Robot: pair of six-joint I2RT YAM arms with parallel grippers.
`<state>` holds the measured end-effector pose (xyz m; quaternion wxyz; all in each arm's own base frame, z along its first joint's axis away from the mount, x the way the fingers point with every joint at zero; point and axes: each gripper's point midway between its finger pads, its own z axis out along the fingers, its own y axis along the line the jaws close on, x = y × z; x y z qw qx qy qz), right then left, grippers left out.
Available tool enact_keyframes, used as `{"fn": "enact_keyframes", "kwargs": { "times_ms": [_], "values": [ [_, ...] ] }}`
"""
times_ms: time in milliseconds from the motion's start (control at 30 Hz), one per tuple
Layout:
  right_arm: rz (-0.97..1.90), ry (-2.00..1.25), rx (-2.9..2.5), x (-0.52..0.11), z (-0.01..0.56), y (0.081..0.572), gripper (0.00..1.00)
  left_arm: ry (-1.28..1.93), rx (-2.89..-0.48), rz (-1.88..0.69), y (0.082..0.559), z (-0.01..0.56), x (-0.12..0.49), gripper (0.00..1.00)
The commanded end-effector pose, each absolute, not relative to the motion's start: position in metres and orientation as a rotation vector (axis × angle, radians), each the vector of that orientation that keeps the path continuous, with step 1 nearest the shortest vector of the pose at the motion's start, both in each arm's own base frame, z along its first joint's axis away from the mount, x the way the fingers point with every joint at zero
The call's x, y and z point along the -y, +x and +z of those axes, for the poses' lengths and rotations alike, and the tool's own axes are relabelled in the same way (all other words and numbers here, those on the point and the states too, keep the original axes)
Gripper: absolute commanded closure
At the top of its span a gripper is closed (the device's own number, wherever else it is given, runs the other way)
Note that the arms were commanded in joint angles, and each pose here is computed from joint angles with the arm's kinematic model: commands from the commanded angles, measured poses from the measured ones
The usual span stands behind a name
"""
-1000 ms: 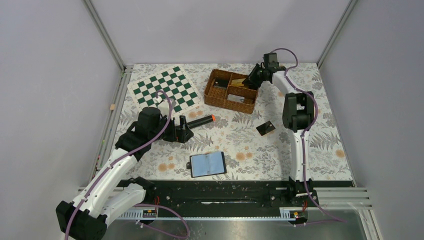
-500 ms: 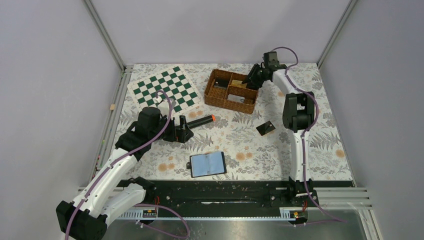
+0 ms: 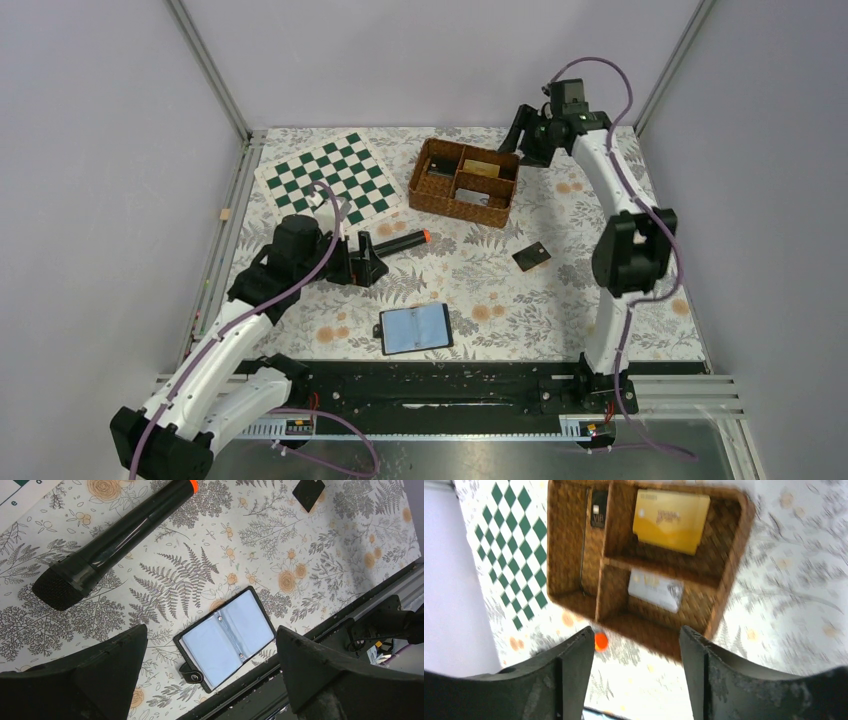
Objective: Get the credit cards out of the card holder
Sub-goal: Place the credit card in the storage box, then reset both arms
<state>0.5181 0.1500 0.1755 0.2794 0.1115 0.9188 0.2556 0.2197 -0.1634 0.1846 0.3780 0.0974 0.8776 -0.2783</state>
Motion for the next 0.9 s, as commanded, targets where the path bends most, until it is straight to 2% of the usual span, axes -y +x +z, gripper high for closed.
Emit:
{"fn": "enact_keyframes", "kwargs": {
  "times_ms": [0, 33, 67, 100, 300, 533, 700, 867],
  "values": [
    [0.559, 0.154, -2.357, -0.138, 0.236, 0.454, 0.27, 0.246, -2.135, -0.746, 0.227, 0.213, 0.167, 0.01],
    [0.548, 0.157, -2.367, -0.133, 0.227, 0.434, 0.20, 0.247, -2.129, -0.739, 0.228, 0.214, 0.167, 0.01],
    [0.535, 0.153, -2.360, -0.129, 0.226, 0.418, 0.04, 0.249, -2.123, -0.735, 0.228, 0.216, 0.166, 0.01],
    [0.526, 0.147, -2.338, -0.125, 0.230, 0.403, 0.01, 0.250, -2.118, -0.733, 0.228, 0.218, 0.166, 0.01],
    [0.538, 0.109, -2.263, -0.112, 0.233, 0.302, 0.01, 0.261, -2.076, -0.748, 0.226, 0.232, 0.167, 0.01],
    [0.590, 0.095, -2.141, -0.099, 0.222, 0.217, 0.01, 0.240, -2.025, -0.716, 0.219, 0.238, 0.156, 0.01],
    [0.667, 0.110, -2.107, -0.100, 0.224, 0.181, 0.01, 0.230, -2.008, -0.749, 0.211, 0.239, 0.156, 0.01],
    [0.710, 0.126, -2.061, -0.102, 0.231, 0.171, 0.01, 0.229, -1.996, -0.772, 0.207, 0.241, 0.158, 0.01]
  ]
}}
